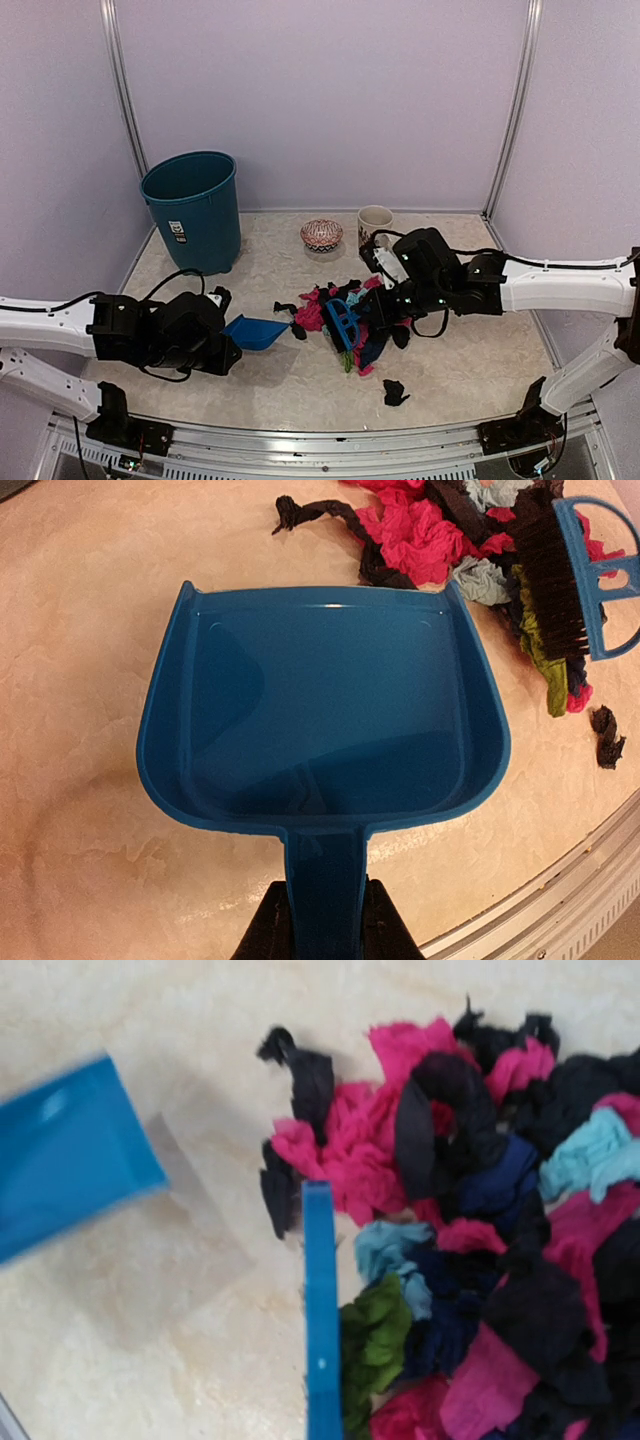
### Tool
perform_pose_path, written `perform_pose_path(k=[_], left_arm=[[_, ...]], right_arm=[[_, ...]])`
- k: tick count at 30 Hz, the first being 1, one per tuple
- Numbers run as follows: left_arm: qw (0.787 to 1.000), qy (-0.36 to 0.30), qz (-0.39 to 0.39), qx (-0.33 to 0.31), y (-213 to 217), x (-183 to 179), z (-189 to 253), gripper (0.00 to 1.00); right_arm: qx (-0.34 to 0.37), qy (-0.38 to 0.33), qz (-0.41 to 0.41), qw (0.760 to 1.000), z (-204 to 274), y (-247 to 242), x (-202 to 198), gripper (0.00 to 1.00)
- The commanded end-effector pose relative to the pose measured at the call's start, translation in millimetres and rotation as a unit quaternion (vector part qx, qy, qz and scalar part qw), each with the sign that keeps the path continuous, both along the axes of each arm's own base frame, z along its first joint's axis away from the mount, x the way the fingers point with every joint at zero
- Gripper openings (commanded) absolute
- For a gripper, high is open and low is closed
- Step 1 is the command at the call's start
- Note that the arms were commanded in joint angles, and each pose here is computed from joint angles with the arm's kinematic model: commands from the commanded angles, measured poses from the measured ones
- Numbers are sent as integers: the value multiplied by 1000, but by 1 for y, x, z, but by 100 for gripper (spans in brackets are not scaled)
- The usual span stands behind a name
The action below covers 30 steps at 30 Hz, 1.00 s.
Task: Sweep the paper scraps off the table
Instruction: Sweep the paper scraps at the center of the board, then sweep the paper scraps into the dustpan.
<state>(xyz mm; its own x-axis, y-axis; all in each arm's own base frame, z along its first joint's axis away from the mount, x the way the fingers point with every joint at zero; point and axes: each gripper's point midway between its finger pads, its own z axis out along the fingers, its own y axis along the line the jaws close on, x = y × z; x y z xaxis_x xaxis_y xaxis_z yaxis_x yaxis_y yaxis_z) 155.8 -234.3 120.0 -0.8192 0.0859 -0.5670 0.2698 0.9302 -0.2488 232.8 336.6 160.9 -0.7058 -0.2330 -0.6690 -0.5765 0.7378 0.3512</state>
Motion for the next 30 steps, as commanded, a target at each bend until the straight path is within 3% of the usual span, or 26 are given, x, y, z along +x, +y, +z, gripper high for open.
perform_pose_path(k=[1, 8, 15, 30], left_arm=[[1000, 29, -9, -1, -9, -8, -21, 0], [997, 53, -45, 39, -19, -16, -46, 0], [993, 57, -78, 75, -28, -16, -62, 0], [981, 38, -128, 139, -49, -2, -78, 0]], right_arm=[[17, -53, -7, 998, 43, -3, 13, 0], [0, -147, -40, 988, 87, -16, 45, 0], [-15, -213, -36, 976, 101, -15, 76, 0], [-259, -296, 10, 919, 34, 10, 153, 0]])
